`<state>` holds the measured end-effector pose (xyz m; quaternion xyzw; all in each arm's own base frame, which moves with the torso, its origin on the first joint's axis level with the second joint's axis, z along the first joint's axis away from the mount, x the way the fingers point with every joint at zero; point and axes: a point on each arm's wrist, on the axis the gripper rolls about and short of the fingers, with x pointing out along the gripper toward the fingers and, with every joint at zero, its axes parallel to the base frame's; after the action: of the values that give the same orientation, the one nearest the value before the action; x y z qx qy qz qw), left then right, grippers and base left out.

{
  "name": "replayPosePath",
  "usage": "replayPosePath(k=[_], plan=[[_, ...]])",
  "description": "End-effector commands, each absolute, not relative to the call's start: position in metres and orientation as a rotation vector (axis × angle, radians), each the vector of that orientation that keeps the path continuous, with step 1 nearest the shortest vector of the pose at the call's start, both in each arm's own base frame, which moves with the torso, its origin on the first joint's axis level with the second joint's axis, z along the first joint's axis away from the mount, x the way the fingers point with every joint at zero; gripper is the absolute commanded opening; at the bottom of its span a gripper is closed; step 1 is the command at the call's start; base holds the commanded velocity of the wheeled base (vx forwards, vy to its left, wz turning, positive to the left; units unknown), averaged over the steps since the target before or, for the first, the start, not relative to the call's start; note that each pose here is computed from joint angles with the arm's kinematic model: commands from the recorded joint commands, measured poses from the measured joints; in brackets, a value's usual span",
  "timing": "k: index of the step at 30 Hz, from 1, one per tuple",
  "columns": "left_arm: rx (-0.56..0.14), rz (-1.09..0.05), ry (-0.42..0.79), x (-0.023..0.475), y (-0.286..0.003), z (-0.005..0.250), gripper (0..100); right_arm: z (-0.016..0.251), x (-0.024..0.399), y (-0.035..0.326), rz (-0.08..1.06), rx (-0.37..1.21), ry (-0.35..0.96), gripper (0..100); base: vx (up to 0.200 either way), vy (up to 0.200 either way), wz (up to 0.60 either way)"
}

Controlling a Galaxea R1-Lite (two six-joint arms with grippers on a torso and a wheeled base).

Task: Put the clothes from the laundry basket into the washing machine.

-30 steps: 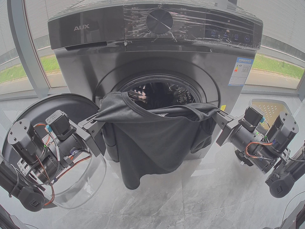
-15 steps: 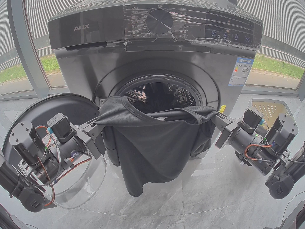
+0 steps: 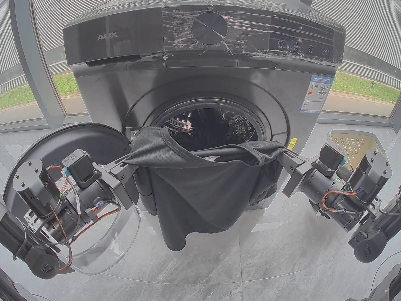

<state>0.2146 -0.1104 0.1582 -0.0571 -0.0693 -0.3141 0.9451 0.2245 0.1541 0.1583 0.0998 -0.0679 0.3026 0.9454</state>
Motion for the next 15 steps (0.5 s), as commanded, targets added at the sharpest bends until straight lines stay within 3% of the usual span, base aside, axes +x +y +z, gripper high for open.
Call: replayPosePath(k=[1, 6, 7, 15], plan=[[-0.116, -0.641, -0.140, 0.215, -0.111, 0.158, 0, 0.157, 0.224, 0.155, 0.620, 0.202, -0.134, 0, 0.000, 0.000, 0.00], [-0.117, -0.641, -0.144, 0.215, -0.111, 0.159, 0, 0.157, 0.224, 0.155, 0.621, 0.200, -0.131, 0, 0.000, 0.000, 0.00], [-0.119, -0.643, -0.145, 0.215, -0.111, 0.159, 0, 0.157, 0.224, 0.156, 0.623, 0.202, -0.134, 100, 0.000, 0.000, 0.00], [-0.121, -0.651, -0.154, 0.215, -0.114, 0.161, 0, 0.145, 0.215, 0.156, 0.640, 0.185, -0.077, 100, 0.000, 0.000, 0.00]])
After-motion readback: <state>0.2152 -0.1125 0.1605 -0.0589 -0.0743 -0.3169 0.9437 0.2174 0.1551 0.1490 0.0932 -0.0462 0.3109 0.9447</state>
